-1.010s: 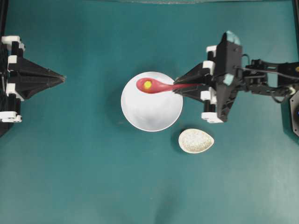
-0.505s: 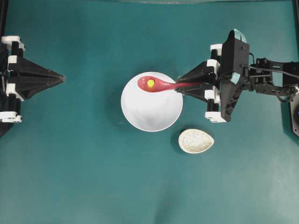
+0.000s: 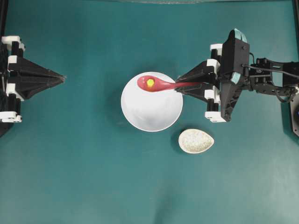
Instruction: Scoop the yellow hexagonal prism block from the bowl with a spoon using the right arm.
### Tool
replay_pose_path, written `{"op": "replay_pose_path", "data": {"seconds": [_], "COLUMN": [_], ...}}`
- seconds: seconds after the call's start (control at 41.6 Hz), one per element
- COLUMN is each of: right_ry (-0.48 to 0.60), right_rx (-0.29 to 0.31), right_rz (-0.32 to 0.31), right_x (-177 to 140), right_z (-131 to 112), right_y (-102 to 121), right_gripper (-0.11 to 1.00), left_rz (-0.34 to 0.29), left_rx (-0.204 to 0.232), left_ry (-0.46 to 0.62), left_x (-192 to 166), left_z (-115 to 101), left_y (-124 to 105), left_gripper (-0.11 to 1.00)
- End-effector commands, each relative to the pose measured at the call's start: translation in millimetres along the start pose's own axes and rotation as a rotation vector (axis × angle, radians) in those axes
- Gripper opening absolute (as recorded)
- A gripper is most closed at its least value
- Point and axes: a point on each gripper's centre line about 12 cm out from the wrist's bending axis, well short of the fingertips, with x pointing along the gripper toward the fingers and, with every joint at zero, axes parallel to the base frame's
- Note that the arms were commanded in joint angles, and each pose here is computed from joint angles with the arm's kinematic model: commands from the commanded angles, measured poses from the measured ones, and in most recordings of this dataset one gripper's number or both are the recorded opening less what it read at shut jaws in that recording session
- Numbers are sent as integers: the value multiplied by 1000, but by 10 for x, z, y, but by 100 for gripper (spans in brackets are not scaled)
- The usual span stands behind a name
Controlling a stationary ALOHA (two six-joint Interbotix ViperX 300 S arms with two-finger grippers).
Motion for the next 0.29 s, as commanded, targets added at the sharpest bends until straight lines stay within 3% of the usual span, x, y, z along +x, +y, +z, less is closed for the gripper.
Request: {"op": "replay_pose_path", "data": {"seconds": [0.0, 0.264], "right_ry": [-41, -38], "right_rx": [0, -7], "right_rz": [3, 4], "right_x": [-36, -37], "right_z": [130, 122], "right_y": [12, 12], "right_gripper": [23, 23], "left_rz": [3, 5], "left_rx": [0, 0], "left_ry": [-5, -3], "left_x": [18, 17], "left_z": [26, 20], "left_y": [7, 10], "left_gripper": [0, 0]}}
